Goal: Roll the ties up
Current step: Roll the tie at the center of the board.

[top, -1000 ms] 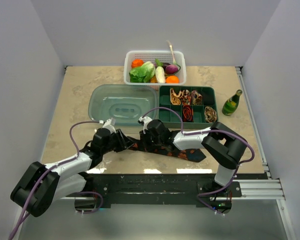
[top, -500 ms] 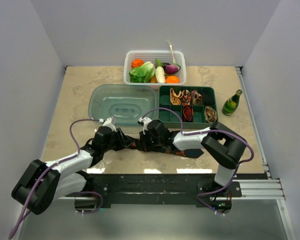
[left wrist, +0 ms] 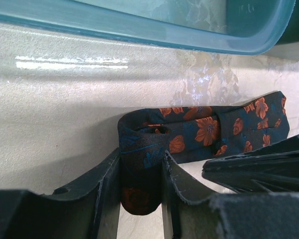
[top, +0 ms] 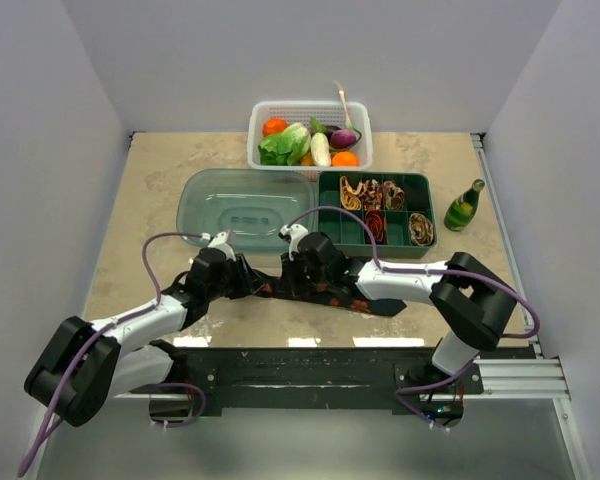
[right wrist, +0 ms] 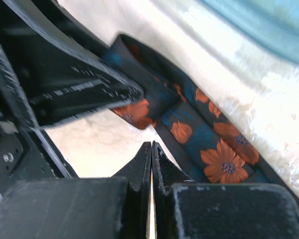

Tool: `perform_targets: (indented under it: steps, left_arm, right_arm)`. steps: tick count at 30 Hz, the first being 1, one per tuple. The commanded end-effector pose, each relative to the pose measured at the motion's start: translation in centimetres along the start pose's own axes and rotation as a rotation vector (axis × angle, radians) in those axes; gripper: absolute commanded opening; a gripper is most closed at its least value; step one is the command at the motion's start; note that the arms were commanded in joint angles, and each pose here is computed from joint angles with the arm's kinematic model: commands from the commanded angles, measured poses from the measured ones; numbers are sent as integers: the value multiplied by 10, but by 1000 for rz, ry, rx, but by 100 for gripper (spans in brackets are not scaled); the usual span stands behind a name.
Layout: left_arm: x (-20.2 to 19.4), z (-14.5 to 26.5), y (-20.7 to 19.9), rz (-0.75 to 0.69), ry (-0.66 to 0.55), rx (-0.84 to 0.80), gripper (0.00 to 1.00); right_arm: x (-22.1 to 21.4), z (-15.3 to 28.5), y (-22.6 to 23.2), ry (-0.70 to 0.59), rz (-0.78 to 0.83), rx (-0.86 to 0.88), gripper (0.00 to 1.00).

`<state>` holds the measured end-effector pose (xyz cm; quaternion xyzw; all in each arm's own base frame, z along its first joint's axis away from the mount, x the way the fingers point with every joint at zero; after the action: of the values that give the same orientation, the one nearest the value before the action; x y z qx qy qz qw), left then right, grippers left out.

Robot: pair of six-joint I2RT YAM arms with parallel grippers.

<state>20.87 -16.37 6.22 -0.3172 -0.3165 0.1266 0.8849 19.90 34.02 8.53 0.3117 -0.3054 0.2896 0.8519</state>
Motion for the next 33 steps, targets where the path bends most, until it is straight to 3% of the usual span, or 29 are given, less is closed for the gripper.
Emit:
perform_targets:
  steps: [1,12,23,33]
  left_arm:
    - [12,-1,-8,-66,-19,15,8]
    - [14,-3,-21,-206,-4,207,6]
    - [18,-4,-45,-275,-31,285,0]
    - [26,5,-36,-360,-57,450,0]
  right_arm:
    - [14,-5,1,-27,35,-18,0]
    - [11,-38,1,4,29,11,0]
    - [20,-46,9,-18,-10,46,0]
    - [33,-18,6,-56,-6,0,0]
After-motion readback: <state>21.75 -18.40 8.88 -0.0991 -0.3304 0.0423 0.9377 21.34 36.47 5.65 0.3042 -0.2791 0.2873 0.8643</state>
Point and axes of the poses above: each gripper's point midway between its finger pads, its own z axis back along the fingers, its own y axis along the line the jaws close on, x = y × z, the point moved 4 cm from there along z, back along the fingers, and after that the axes turned 6 degrees about z, right-handed, at the moved point
